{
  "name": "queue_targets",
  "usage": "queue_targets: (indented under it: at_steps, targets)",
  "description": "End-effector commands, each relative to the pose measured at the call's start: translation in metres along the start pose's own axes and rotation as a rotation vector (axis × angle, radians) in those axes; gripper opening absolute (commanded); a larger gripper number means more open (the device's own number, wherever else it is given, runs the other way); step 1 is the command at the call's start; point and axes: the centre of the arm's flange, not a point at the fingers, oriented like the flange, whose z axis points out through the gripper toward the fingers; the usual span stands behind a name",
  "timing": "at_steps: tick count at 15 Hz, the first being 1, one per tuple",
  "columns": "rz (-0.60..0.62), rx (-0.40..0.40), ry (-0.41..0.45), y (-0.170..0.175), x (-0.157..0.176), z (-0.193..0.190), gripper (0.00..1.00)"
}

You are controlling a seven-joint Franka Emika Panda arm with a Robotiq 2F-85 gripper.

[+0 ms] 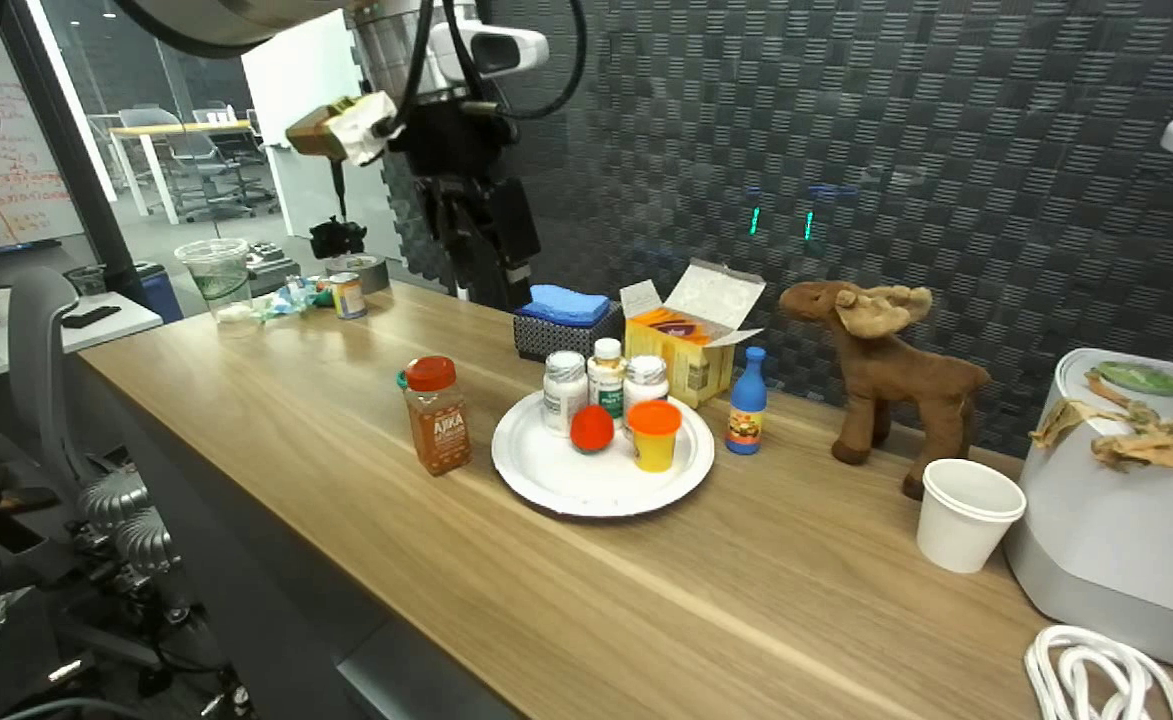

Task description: Put the bottles and orange plushie that are around the white plate on the white plate

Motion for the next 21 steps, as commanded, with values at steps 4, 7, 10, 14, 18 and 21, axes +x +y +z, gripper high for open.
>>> queue_targets:
  at_steps: [4,7,10,14,18,21]
  targets:
    - [-0.047,0.014,-0.06,-0.024,-0.051,0.019,1.0]
    - [-0.068,0.004,-0.086,-0.024,-0.055,0.033,1.0]
    - [-0.069,0.004,-0.1,-0.018,-0.054,0.039,1.0]
    - [-0.097,0.047,-0.114,-0.014,-0.048,0.045,1.0]
    - [-0.138,0.101,-0.127,-0.015,-0.045,0.052,0.89]
    - [-0.157,0.113,-0.134,-0.015,-0.044,0.056,0.64]
